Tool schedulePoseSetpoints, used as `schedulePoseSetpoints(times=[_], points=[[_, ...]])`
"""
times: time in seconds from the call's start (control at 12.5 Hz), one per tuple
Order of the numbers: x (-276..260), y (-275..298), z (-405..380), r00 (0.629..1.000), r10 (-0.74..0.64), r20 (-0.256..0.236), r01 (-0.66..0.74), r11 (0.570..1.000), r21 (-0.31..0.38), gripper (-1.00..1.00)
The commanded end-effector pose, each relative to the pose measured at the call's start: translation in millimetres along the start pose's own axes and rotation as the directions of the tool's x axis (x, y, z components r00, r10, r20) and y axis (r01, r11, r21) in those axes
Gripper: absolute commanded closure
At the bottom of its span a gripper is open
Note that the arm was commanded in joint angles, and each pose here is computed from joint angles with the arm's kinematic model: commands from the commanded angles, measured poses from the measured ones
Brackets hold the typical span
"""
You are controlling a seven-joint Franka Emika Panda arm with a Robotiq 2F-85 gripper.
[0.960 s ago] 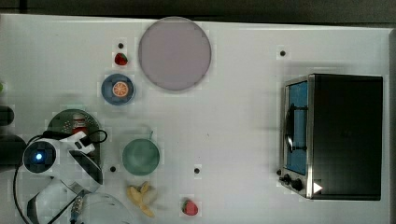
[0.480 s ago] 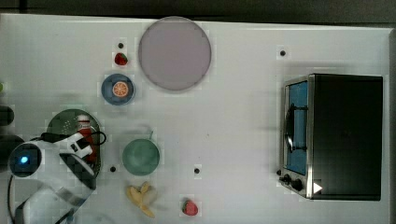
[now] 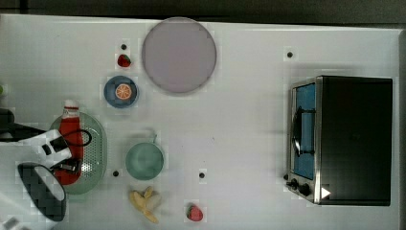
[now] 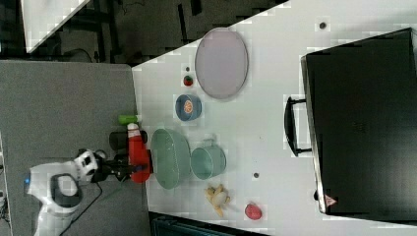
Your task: Pick ketchup from strainer and place it on the table
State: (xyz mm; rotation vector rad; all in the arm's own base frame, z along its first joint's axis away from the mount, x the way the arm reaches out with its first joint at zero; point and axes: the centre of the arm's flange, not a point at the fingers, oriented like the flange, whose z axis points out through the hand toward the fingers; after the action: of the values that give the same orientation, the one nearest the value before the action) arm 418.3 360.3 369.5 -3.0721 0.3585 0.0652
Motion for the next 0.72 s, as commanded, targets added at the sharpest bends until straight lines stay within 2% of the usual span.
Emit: schedulePoseSetpoints(times=[0.08,0.4,0.72], points=[[70.2,61.6,-17.6,1.0,-0.029,0.003,0.029,0.999,-0.025,-0.25],[148.7,167.4,-31.8,0.999,0.031,-0.018,-0.031,0.999,-0.028,-0.25],[190.7,285.5,-18.8,0.996,0.094,0.012,-0.093,0.995,-0.047,-0.25]])
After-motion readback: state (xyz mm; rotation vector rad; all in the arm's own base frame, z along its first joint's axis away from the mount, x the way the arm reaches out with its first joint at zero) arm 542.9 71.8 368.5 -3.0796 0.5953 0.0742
